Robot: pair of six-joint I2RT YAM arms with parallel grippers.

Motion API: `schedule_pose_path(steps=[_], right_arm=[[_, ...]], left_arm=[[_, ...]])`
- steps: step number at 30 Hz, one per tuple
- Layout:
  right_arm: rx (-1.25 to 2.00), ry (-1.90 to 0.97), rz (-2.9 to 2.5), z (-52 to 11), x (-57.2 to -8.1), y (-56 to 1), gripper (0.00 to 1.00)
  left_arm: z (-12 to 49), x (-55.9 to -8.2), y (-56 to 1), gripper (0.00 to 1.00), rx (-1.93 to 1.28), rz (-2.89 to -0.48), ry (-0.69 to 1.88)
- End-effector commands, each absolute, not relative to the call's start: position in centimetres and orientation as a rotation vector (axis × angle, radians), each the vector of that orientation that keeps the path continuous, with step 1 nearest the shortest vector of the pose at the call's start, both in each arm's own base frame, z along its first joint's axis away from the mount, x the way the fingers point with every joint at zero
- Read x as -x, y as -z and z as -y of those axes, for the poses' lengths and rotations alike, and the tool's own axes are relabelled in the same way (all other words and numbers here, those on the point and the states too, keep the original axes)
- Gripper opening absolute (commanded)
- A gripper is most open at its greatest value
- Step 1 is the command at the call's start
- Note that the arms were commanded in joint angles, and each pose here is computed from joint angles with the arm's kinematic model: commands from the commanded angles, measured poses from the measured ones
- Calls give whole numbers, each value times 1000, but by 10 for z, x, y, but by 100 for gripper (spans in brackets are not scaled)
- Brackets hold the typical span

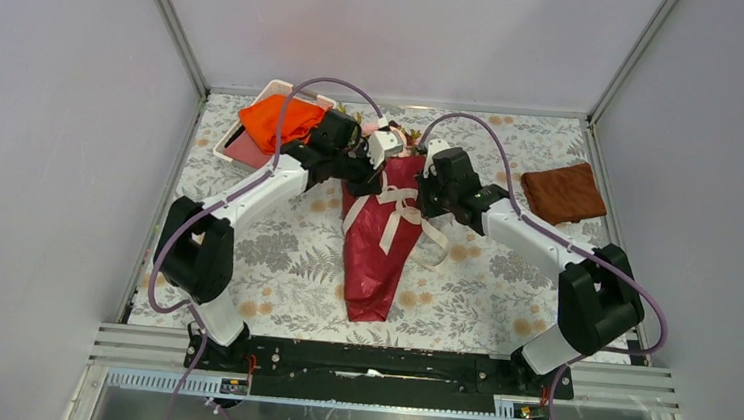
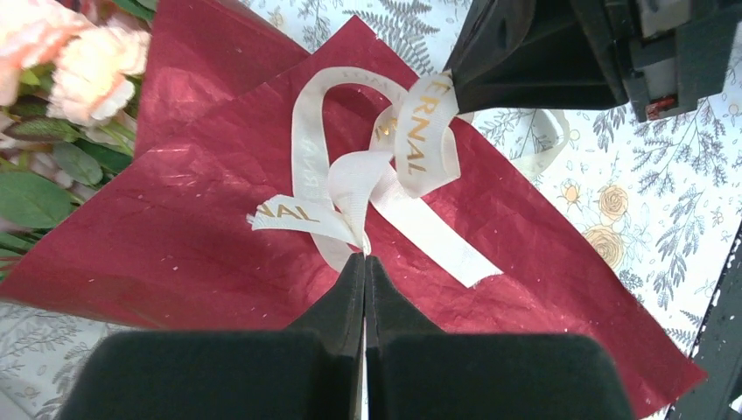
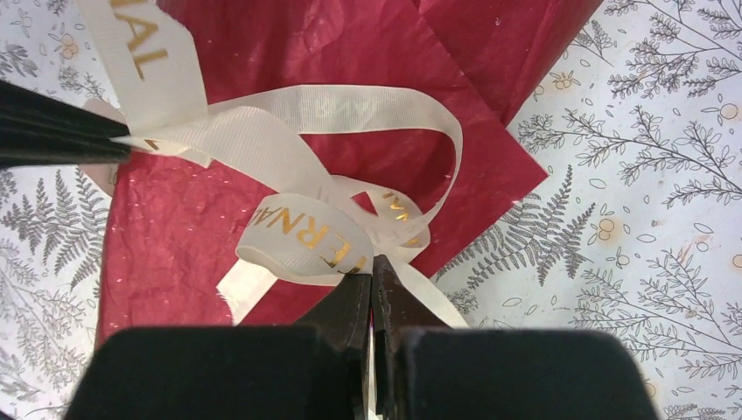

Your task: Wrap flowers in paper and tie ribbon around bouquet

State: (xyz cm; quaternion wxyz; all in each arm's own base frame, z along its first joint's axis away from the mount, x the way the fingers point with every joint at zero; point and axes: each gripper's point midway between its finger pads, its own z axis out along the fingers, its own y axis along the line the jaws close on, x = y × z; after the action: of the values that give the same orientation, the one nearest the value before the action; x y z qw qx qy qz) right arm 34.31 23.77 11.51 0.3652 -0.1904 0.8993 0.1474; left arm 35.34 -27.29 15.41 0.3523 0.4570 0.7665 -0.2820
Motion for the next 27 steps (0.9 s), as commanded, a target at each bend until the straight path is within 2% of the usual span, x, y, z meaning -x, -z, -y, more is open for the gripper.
schedule_pose_path(steps=[1,7,16,25,27], right_arm=[[508,-539,-2225,-246,-342,-147,0],[421,-636,-2214,-237,-347,-152,0],[340,-684,-2283,-245,-359,-127,0],[318,-845,-2291,-267,-359,-118,0],[309,-859,-2289,-269,-358,-117,0]], left_arm=[[269,-364,-190,0,-1164,-1923,698],[245,-380,-219,0,-982,-1959,755],[231,-376,-170,0,-965,-2072,740],[220,-367,-214,0,-868,-2010,820],[215,-376,-233,0,-738,-2011,864]])
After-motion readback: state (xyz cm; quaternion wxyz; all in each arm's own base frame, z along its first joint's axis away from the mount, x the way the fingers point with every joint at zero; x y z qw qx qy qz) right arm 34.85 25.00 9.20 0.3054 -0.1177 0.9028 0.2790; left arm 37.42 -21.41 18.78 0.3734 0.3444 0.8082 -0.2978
